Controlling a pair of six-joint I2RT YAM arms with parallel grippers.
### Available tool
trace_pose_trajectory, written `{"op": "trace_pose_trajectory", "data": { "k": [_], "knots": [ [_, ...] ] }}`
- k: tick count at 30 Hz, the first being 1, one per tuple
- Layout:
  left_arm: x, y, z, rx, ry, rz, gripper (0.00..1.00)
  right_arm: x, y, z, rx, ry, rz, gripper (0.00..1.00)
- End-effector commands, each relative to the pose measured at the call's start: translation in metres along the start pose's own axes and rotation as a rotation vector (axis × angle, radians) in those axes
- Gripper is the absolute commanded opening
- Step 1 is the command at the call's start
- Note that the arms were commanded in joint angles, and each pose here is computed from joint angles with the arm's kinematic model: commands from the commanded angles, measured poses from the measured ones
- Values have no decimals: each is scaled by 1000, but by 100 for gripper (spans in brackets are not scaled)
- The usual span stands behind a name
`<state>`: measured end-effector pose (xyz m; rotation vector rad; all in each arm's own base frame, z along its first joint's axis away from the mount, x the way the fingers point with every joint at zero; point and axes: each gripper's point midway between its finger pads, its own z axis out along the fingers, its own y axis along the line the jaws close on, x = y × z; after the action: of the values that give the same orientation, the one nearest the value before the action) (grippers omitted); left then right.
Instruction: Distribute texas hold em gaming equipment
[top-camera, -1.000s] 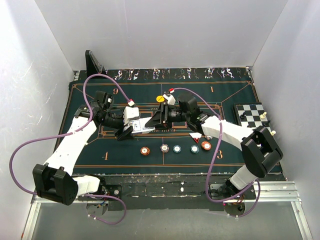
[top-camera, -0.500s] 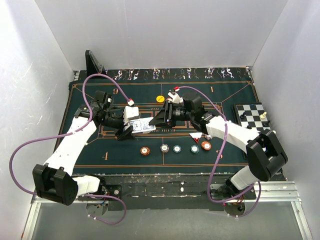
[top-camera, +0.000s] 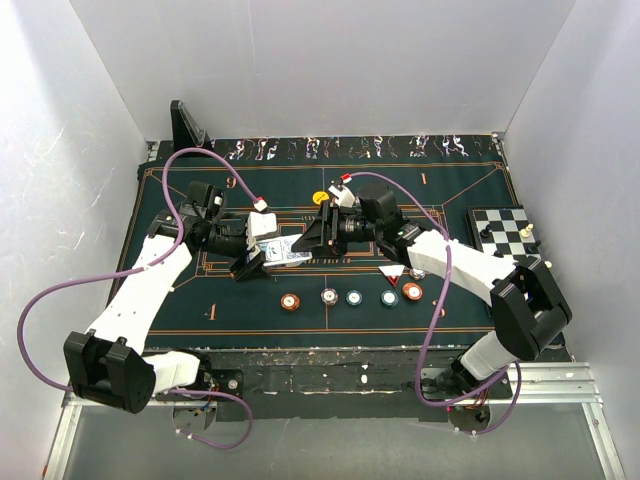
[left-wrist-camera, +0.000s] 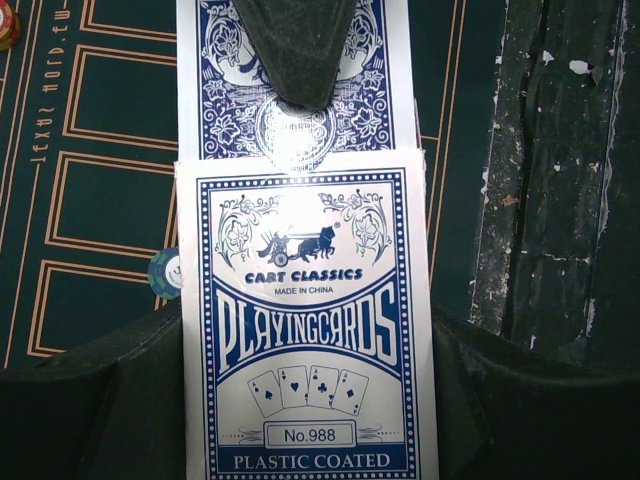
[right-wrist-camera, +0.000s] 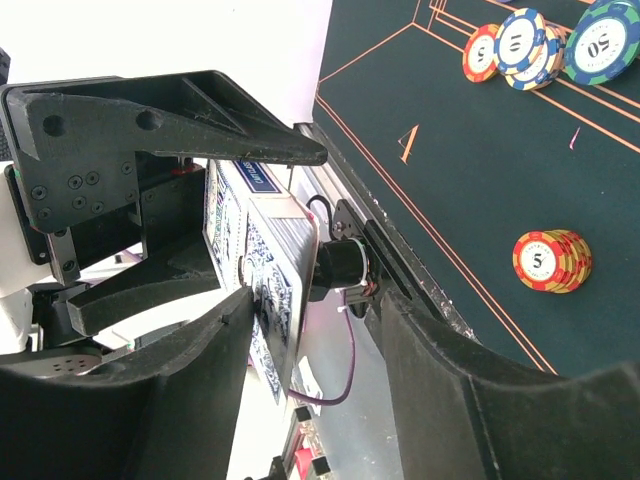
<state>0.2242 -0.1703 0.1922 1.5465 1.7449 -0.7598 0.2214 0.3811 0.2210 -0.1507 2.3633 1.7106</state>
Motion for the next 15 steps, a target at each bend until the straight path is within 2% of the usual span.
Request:
{"op": "trace_pose_trajectory", "data": {
  "k": [1, 6, 15],
  "knots": [
    [-23, 0, -10, -22, -72, 57, 0, -5, 12, 1, -19, -16, -41, 57],
    [-24, 0, -10, -20, -73, 54, 0, -4, 2, -4, 16, -32, -34, 47],
    [-26, -1, -10, -18, -83, 47, 0, -9, 0, -18, 29, -67, -36, 41]
  ]
}}
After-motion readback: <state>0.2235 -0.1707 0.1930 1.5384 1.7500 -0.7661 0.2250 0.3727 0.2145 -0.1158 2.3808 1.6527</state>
